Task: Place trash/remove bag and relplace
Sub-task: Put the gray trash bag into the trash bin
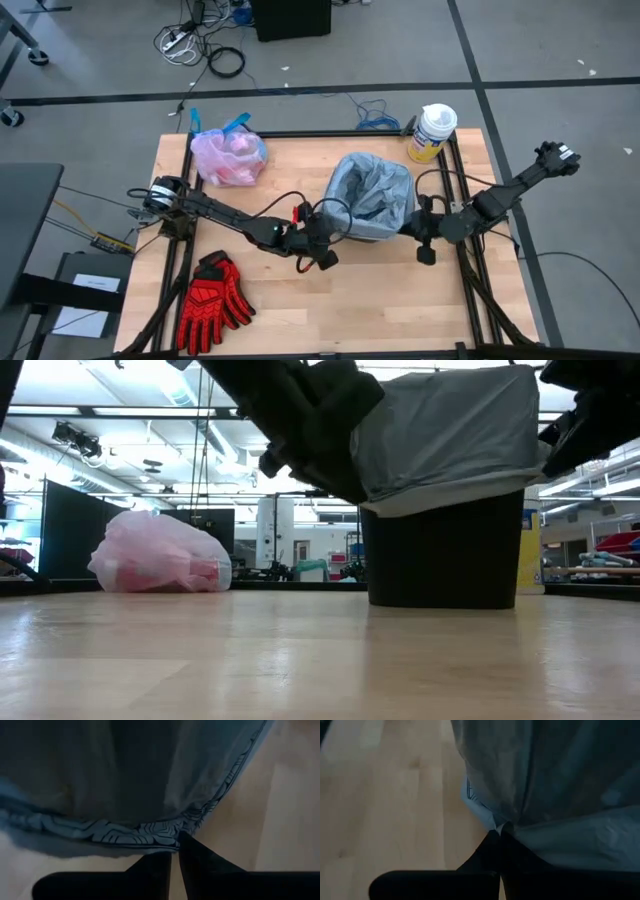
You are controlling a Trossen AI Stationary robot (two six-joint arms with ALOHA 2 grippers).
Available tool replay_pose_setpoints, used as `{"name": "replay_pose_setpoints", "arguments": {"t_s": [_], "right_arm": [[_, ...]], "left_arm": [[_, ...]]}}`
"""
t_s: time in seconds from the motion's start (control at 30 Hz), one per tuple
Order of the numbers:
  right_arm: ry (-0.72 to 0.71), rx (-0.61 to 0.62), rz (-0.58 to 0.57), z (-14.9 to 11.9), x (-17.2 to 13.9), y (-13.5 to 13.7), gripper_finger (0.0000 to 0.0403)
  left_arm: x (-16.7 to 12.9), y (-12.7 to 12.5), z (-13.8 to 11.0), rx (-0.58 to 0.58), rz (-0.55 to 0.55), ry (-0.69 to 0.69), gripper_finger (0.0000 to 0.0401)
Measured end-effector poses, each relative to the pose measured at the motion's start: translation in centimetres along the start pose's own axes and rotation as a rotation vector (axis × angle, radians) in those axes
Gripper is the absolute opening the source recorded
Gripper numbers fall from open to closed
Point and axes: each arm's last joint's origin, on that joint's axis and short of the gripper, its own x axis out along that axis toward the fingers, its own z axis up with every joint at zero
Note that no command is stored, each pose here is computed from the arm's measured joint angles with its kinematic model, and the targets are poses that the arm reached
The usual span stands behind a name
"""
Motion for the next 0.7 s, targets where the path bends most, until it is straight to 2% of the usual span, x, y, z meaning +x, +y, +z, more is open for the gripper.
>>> {"name": "replay_pose_setpoints", "arguments": {"t_s": [0.13,0.27,0.43,0.57,0.7], "right_arm": [[-0.038,0.030,0.017,-0.7,-0.1,-0.4,0.0000],[0.003,0.064,-0.013,-1.8,-0.1,-0.9,0.0005],[0.024,0.103,-0.051,-2.8,0.3,-1.2,0.0037],[0.011,0.121,0.001,-2.3,-0.1,-1.0,0.0072],[0.040,0.120,0.075,-1.5,-1.7,-0.9,0.0100]], "left_arm": [[0.0,0.1,-0.2,-0.040,0.011,0.019,0.0037],[0.0,0.0,-0.2,-0.040,0.008,0.016,0.0037],[-1.0,-0.5,1.2,-0.039,-0.047,-0.096,0.0037],[-2.1,-0.3,1.4,-0.022,-0.048,-0.080,0.0039],[-4.5,0.6,1.6,-0.087,-0.042,-0.030,0.0041]]}}
